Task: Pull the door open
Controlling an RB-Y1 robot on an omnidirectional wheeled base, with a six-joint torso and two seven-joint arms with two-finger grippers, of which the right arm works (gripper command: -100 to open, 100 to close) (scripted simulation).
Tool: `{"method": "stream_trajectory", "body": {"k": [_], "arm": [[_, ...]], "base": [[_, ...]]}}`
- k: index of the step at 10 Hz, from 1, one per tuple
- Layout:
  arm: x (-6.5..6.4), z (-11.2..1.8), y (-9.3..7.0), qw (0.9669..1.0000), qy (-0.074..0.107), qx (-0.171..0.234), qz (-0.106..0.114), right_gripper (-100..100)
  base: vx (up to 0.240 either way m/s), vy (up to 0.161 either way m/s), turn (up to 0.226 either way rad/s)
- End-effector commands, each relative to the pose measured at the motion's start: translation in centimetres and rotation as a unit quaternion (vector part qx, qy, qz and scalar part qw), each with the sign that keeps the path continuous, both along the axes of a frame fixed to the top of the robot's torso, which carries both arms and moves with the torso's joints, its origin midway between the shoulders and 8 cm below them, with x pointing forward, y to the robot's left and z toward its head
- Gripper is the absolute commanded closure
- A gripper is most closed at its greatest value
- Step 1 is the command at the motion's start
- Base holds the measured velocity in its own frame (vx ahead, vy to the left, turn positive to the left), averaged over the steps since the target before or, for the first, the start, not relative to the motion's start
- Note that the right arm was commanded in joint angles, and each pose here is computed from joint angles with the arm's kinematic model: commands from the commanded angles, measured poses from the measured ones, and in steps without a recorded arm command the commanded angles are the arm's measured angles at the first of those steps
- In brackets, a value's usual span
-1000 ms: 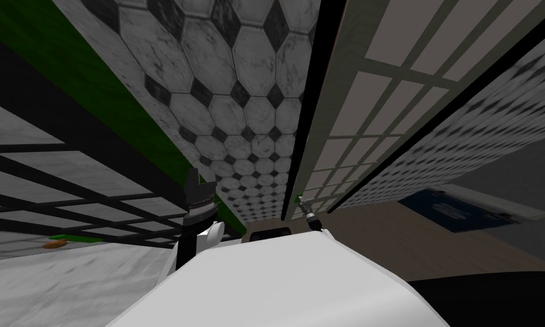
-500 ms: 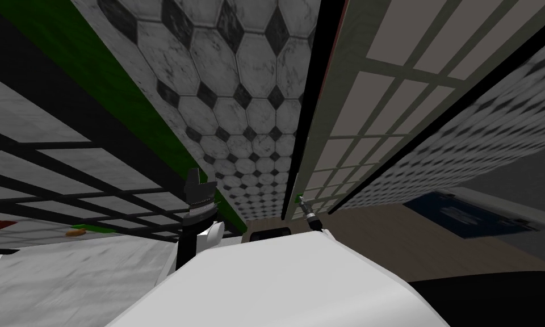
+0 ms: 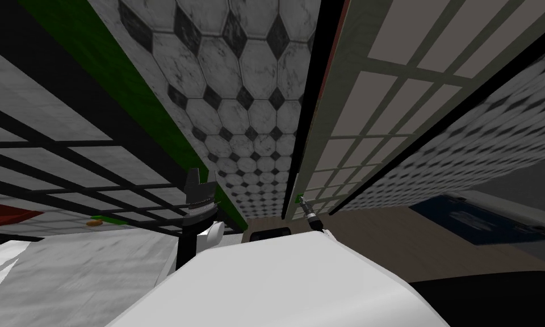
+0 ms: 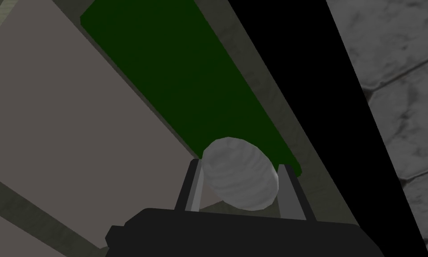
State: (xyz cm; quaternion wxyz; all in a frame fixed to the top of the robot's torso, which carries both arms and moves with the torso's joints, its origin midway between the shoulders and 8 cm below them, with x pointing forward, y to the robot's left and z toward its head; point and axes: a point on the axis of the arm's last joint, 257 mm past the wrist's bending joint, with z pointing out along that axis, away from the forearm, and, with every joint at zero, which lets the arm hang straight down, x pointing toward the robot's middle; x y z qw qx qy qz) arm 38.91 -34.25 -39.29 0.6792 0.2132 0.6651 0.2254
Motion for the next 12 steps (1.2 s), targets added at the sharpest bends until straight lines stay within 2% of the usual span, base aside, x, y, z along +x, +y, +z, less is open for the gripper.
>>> {"method": "stream_trajectory", "body": {"k": [1, 4, 7, 8, 9, 11, 12], "arm": [[0.0, 0.2, -0.4, 0.9995, -0.003, 0.030, -0.004, 100], [-0.1, 0.3, -0.6, 0.9982, -0.004, 0.060, -0.005, 100], [-0.1, 0.4, -1.0, 0.9942, -0.007, 0.107, -0.009, 100], [-0.2, 0.5, -1.2, 0.9917, -0.008, 0.128, -0.011, 100], [-0.2, 0.5, -1.2, 0.9912, -0.008, 0.131, -0.011, 100], [-0.3, 0.6, -1.6, 0.9852, -0.011, 0.171, -0.015, 100], [-0.3, 0.6, -1.6, 0.9836, -0.011, 0.179, -0.015, 100]], "base": [[-0.041, -0.012, 0.100], [-0.028, -0.014, 0.040], [-0.036, -0.017, 0.065], [-0.033, -0.009, 0.070], [-0.026, -0.006, 0.030], [-0.038, -0.005, 0.080], [-0.032, -0.010, 0.041]]}}
